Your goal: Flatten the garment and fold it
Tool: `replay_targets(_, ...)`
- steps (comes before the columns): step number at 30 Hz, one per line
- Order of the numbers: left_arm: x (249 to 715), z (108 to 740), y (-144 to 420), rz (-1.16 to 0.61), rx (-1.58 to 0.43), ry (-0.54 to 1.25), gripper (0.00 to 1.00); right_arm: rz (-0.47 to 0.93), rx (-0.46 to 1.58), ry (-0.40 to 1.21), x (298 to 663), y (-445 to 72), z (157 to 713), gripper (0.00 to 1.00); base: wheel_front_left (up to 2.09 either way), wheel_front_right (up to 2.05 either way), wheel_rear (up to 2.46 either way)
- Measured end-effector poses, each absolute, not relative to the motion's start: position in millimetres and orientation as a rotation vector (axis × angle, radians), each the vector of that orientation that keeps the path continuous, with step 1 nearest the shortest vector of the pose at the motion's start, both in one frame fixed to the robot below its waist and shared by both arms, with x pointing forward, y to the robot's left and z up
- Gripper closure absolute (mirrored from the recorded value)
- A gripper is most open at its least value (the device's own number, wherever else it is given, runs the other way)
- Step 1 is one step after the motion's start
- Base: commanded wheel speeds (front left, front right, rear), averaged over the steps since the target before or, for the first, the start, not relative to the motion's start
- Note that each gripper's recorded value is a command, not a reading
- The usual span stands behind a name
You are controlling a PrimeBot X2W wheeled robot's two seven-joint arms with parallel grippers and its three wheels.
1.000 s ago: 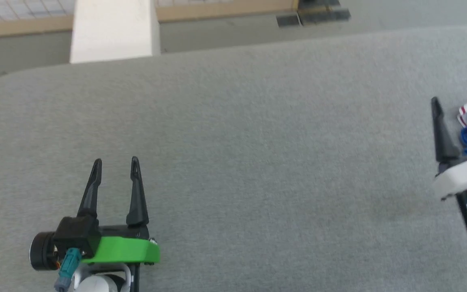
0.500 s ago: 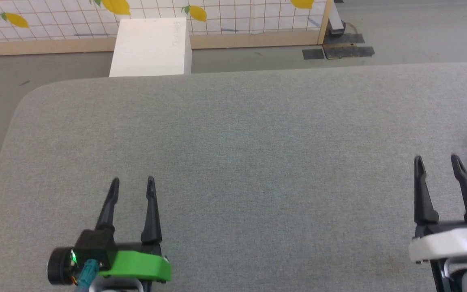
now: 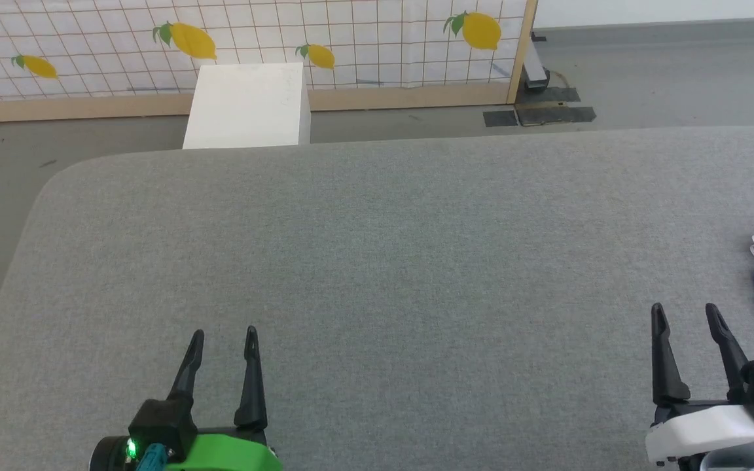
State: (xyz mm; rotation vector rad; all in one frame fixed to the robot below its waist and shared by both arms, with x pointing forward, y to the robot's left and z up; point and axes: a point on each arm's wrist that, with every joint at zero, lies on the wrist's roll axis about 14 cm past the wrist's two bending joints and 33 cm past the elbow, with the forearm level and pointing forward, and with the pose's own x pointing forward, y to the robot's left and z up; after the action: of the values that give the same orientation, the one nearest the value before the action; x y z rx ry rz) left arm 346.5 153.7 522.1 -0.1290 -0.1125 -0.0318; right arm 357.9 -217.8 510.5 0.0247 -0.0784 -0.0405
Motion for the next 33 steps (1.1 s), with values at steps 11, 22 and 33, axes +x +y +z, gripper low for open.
replay_targets(11,347.5,515.8,154.0,-0.031,-0.13,-0.092,1.0,-0.036,0.027,-0.057,360.2,-216.2,503.8,1.0,0.0,0.0,0.0)
replay_targets(22,347.7,515.1,155.5,-0.029,-0.118,-0.081,1.0,-0.026,0.027,-0.045,360.3,-213.2,503.6,1.0,0.0,0.0,0.0)
replay_targets(33,348.8,514.5,157.7,-0.027,-0.102,-0.065,1.0,-0.008,0.021,-0.035,360.9,-207.2,505.1,1.0,0.0,0.0,0.0)
